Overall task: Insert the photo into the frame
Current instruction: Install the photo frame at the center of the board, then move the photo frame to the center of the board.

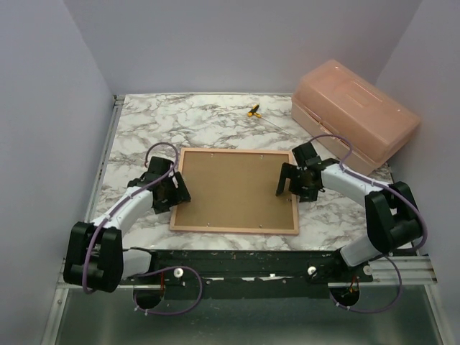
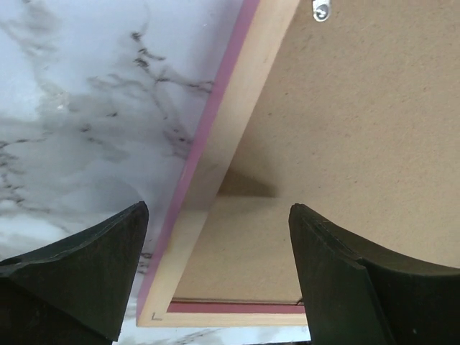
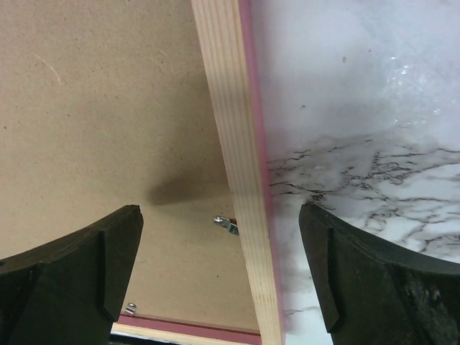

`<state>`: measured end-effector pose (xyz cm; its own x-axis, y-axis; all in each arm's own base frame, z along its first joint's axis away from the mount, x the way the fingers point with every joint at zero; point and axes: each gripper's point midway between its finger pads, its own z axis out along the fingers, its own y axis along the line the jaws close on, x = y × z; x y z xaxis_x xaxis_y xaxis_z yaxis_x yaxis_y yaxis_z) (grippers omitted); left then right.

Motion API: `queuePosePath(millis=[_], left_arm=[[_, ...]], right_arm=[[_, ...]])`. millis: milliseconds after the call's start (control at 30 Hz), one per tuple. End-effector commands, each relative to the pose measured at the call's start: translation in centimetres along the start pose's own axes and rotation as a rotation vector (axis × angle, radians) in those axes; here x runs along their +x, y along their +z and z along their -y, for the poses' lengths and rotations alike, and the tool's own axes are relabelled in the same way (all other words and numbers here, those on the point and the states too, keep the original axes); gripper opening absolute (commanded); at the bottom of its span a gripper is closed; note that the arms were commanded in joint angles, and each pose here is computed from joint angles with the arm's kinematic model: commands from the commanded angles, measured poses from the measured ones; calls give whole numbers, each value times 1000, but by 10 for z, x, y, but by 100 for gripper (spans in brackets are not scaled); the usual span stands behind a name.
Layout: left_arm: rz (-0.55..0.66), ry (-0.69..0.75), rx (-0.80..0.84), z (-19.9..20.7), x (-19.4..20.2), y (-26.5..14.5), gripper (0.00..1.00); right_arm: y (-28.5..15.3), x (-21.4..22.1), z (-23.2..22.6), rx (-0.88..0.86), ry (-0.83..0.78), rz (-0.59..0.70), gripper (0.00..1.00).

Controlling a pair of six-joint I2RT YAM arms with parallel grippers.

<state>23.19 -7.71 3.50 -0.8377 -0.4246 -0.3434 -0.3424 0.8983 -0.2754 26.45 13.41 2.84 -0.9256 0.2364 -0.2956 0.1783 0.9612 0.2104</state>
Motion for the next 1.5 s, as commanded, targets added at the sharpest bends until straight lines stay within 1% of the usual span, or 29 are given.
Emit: queuePosePath(millis=[0,133,333,500,700,767,933,1033,1233,1467], left_arm=[[-27,54,143,32,-3,5,80],[-69,86,226,53,15,5,78],[-123,115,305,77,44,-6,76],[-142,101,340,84,61,-18,75],[-146,85,343,80,86,-31,75],[-143,76,321,73,90,-30,76],[-97,101,185,54,78,-25,86],[-62,133,104,51,59,-23,88],[-9,139,59,57,21,-13,87],[-16,122,24,68,-7,8,80]], right_arm=[[6,-1,-10,-61,23,-15,99],[2,-3,-4,-56,37,-1,99],[-10,-2,8,-32,65,29,99],[-20,0,17,-7,95,49,98],[-22,1,44,120,135,89,98],[-22,4,47,131,137,82,98],[-19,6,52,153,138,78,99],[-18,5,55,167,138,81,100],[-16,5,53,159,129,73,100],[-12,5,50,146,120,64,100]])
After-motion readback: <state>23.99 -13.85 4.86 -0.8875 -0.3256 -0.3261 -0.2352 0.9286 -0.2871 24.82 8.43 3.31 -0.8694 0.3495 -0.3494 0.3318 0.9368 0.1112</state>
